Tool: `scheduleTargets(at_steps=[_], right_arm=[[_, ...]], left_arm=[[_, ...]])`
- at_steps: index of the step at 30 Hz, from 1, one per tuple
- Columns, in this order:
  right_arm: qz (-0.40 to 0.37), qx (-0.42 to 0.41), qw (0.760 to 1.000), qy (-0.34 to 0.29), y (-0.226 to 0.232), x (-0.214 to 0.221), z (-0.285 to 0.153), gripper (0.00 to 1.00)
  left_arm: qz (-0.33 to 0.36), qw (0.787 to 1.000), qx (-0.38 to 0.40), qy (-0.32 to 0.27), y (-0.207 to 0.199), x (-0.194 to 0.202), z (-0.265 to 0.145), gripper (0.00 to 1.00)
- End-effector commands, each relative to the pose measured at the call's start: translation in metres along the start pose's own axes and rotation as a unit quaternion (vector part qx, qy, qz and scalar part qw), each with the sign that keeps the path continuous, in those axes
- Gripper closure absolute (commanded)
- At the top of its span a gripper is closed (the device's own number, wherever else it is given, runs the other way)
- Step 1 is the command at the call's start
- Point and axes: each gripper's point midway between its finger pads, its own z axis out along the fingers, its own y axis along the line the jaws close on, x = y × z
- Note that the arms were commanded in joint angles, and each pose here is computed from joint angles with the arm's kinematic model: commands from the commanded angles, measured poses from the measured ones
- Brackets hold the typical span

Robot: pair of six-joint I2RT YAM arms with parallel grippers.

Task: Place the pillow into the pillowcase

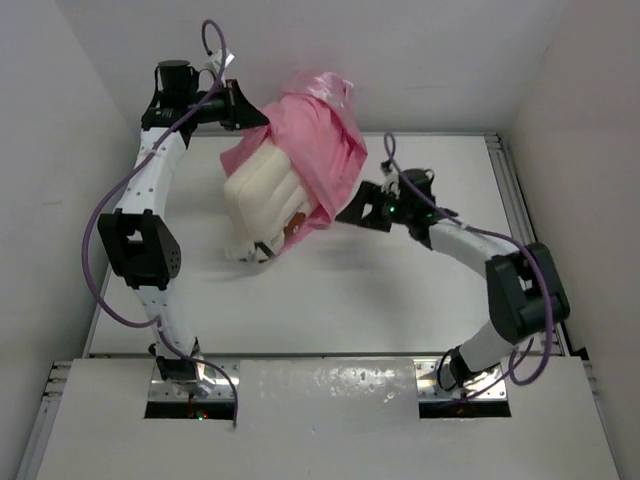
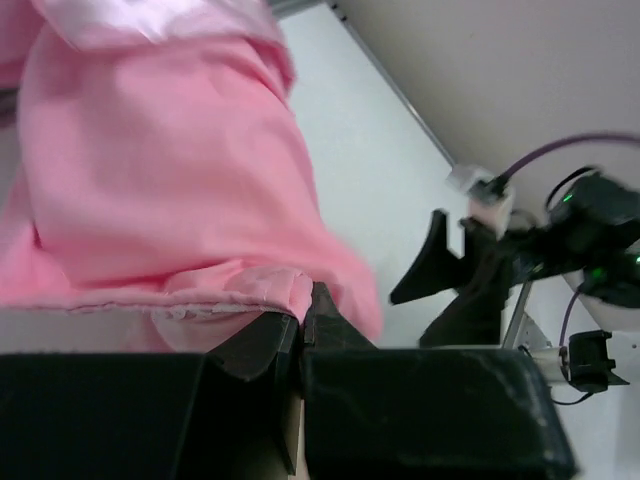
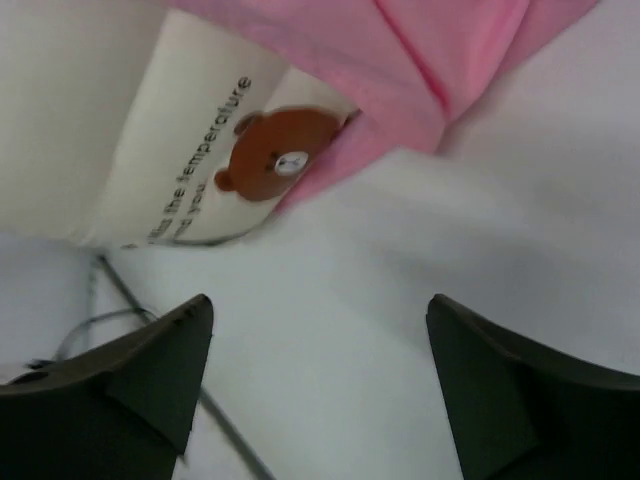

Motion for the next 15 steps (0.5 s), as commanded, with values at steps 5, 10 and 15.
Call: scheduleTargets(at_steps=[5,10,15], right_arm=[[-0.046,-0.052,0.997,-0.03,0.013,0.036,0.064,0.01],[0.023,-0.018,0.999,-0.041,-0.004,0.05,0.077,0.01],[0.024,0.109,0.992,-0.052,-0.05,0.046,0.083,0.05]], left_arm=[[0.05,0.997,-0.048,-0.022,0.003,-0.02,-0.022,1.0],[0.05,0.993,-0.104,-0.001,0.03,-0.006,-0.034,1.0],[0.067,0.988,-0.132,0.037,0.043,0.024,-0.046,1.0]])
